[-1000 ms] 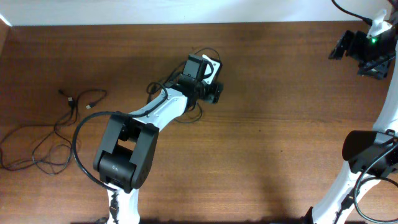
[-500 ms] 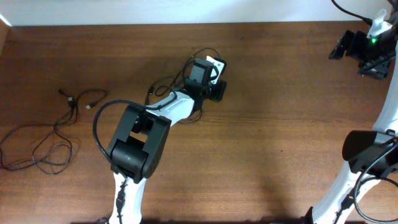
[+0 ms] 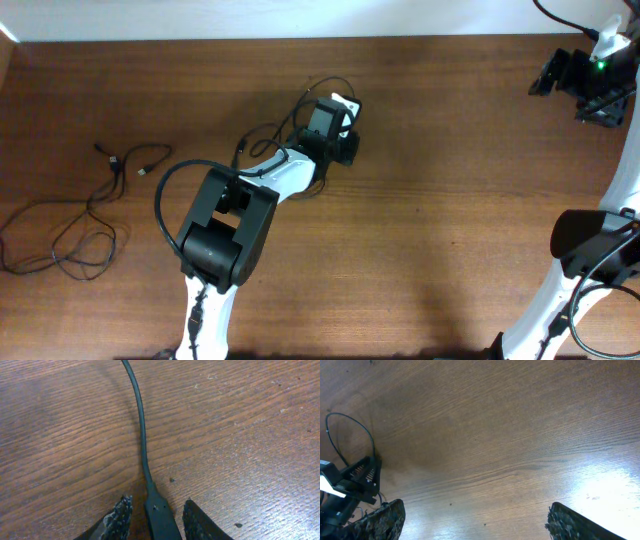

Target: Untangle cables

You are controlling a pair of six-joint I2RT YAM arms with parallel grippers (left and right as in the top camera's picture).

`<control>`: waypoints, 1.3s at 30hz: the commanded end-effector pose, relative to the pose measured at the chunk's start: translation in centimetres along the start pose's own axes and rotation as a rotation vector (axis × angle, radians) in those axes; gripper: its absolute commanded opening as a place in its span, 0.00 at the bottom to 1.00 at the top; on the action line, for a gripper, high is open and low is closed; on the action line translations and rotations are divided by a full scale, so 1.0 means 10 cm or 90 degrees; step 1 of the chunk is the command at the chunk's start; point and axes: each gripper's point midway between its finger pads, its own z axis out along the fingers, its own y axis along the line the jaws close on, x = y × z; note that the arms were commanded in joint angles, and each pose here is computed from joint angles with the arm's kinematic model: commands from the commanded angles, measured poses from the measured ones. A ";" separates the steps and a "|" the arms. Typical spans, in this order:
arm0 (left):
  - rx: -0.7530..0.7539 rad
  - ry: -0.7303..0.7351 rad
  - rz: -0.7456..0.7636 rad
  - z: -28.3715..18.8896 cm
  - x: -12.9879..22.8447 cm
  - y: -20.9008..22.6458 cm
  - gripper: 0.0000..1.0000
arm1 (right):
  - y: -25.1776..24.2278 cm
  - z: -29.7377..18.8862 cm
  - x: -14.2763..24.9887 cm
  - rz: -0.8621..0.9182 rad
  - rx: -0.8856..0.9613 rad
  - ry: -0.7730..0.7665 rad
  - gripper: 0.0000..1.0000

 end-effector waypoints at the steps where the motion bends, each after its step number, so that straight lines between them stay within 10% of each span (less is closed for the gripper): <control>1: -0.003 -0.015 0.001 0.04 -0.04 0.00 0.19 | 0.05 -0.09 0.02 -0.014 -0.004 -0.012 0.92; 13: -0.006 0.017 0.000 -1.31 -0.49 -0.06 0.08 | 0.05 -0.09 0.02 -0.014 -0.004 -0.012 0.93; 21: -0.272 0.284 -0.141 -1.99 0.55 0.65 0.00 | 0.05 -0.09 0.02 -0.014 -0.004 -0.012 0.93; 32: -0.354 0.350 -0.281 -1.93 1.57 1.42 0.00 | 0.05 -0.09 0.02 -0.014 -0.004 -0.012 0.93; 36: -0.310 0.365 -0.296 -1.89 1.63 1.29 0.52 | 0.05 -0.09 0.02 -0.014 -0.004 -0.012 0.93; 39: -0.270 0.365 -0.296 -1.84 1.60 1.21 0.60 | 0.05 -0.09 0.02 -0.014 -0.004 -0.012 0.93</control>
